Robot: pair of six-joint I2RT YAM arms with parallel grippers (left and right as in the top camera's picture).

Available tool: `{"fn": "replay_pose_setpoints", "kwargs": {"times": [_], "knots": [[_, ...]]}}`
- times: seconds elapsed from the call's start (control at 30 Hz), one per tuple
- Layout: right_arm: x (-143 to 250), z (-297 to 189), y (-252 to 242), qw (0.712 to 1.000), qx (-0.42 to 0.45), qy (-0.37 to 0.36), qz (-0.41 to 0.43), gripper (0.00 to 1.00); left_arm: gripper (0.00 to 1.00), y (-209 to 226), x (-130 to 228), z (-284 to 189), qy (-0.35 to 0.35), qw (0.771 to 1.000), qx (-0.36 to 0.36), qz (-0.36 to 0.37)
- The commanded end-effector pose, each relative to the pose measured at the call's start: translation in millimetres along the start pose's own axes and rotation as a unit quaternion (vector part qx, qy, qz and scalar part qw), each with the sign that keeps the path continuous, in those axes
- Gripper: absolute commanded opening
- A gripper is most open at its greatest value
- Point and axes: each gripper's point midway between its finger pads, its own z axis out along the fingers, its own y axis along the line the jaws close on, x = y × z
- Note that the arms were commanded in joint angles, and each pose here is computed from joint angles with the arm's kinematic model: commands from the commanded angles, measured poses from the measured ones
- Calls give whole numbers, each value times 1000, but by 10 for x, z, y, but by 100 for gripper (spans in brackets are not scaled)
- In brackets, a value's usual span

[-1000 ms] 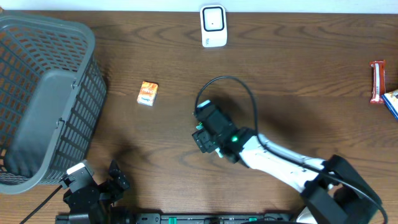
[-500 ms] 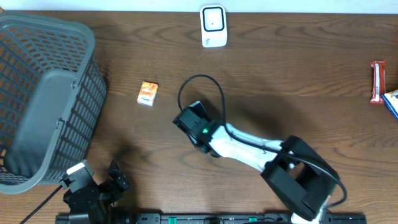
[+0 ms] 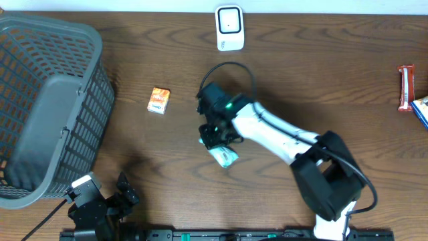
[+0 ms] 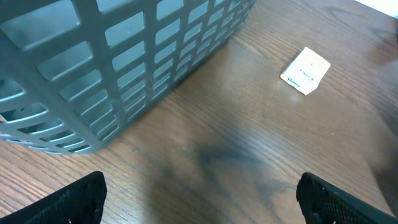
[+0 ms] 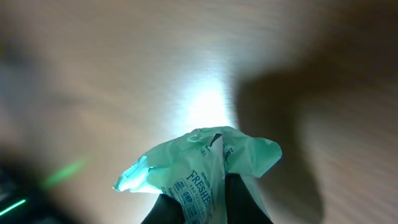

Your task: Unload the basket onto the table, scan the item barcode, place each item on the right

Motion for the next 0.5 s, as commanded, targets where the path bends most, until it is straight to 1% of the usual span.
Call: {"fn": "replay_pose_setpoints", "kwargs": {"times": [0.0, 0.1, 0.17, 0.2, 0.27, 0.37, 0.47], "knots": [[-28, -483, 606, 966, -258, 18, -26, 1, 98, 13, -10, -4, -2, 1000, -4, -2], [-213, -633, 544, 949, -313, -11, -28, 1, 98, 13, -10, -4, -2, 1000, -4, -2], [-361, -773, 560, 934, -347, -48, -67, 1, 98, 13, -10, -4, -2, 1000, -4, -2], [-571, -1046, 635, 899, -398, -112, -145, 1, 98, 13, -10, -4, -2, 1000, -4, -2], [-749, -1310, 660, 866, -424, -168, -206, 1, 98, 13, -10, -4, -2, 1000, -4, -2], [-1034, -1603, 562, 838, -408, -250, -261, 1, 98, 13, -10, -4, -2, 1000, -4, -2], [-1247, -1753, 431, 823, -374, -312, -291, 1, 98, 13, -10, -4, -2, 1000, -4, -2]]}}
